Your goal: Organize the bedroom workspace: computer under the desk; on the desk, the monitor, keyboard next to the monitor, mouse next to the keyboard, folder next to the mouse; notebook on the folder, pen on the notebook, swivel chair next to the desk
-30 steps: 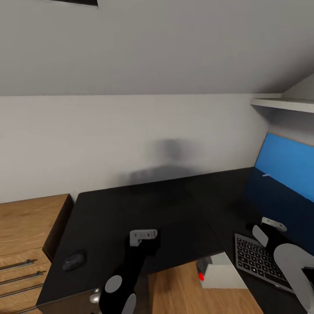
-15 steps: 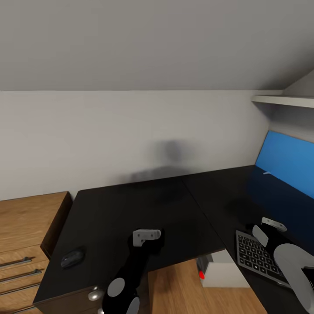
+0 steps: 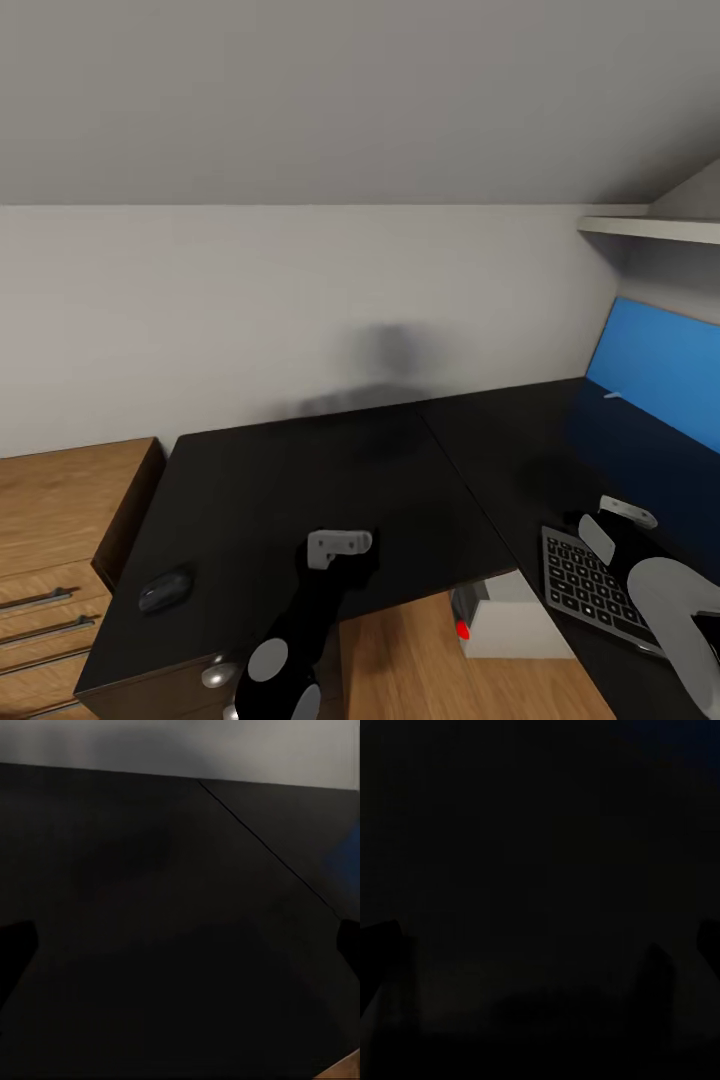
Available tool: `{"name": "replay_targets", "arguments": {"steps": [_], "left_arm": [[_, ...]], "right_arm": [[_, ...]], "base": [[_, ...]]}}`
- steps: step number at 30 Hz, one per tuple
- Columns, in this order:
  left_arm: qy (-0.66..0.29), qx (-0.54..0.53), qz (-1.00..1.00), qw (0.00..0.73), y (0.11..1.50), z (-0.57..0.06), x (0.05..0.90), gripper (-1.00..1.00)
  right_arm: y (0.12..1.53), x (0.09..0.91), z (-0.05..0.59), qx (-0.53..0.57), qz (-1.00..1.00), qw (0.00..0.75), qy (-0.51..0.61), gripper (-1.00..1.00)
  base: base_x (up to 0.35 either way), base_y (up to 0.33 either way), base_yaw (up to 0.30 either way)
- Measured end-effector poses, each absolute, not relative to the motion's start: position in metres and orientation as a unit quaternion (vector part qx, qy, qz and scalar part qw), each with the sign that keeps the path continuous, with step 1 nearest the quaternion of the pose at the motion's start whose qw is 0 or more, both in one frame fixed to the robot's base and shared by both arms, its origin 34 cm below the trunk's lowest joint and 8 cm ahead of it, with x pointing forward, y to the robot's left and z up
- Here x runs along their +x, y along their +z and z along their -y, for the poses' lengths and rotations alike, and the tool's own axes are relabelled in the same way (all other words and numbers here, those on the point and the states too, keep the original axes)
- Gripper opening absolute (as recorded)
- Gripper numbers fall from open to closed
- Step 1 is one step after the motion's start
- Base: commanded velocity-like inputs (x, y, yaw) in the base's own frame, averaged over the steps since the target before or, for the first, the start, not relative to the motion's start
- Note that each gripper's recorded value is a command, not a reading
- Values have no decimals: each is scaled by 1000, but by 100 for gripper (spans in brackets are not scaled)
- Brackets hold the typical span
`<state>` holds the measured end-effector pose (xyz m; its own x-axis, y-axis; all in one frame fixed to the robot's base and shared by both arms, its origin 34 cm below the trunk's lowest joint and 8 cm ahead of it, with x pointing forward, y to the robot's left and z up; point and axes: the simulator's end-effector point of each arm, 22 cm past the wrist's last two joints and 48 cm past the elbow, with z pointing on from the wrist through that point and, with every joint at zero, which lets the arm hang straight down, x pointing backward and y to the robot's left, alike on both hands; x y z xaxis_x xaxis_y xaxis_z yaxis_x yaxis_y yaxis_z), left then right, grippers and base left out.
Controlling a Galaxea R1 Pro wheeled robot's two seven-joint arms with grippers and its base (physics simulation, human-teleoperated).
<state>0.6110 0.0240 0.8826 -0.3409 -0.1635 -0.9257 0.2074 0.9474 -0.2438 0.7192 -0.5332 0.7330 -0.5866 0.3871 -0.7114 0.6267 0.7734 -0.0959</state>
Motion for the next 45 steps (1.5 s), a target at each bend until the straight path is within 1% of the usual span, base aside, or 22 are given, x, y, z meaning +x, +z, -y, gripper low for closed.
{"name": "replay_targets", "arguments": {"steps": [19,23,40,45], "left_arm": [[-152,20,-805,573,876,-32,611,100],[-152,20,-805,572,876,-32,611,100],[-153,20,-805,572,876,-32,611,100],[-153,20,-805,572,876,-32,611,100]], "right_arm": [[733,720,533,288,-874,351,-172,100],[733,722,529,286,-875,352,-171,100],[733,725,523,282,-876,354,-168,100],[732,732,506,281,-877,358,-156,100]], "base": [[-67,1,0],[-190,41,0],[-74,54,0],[-23,13,0]]}}
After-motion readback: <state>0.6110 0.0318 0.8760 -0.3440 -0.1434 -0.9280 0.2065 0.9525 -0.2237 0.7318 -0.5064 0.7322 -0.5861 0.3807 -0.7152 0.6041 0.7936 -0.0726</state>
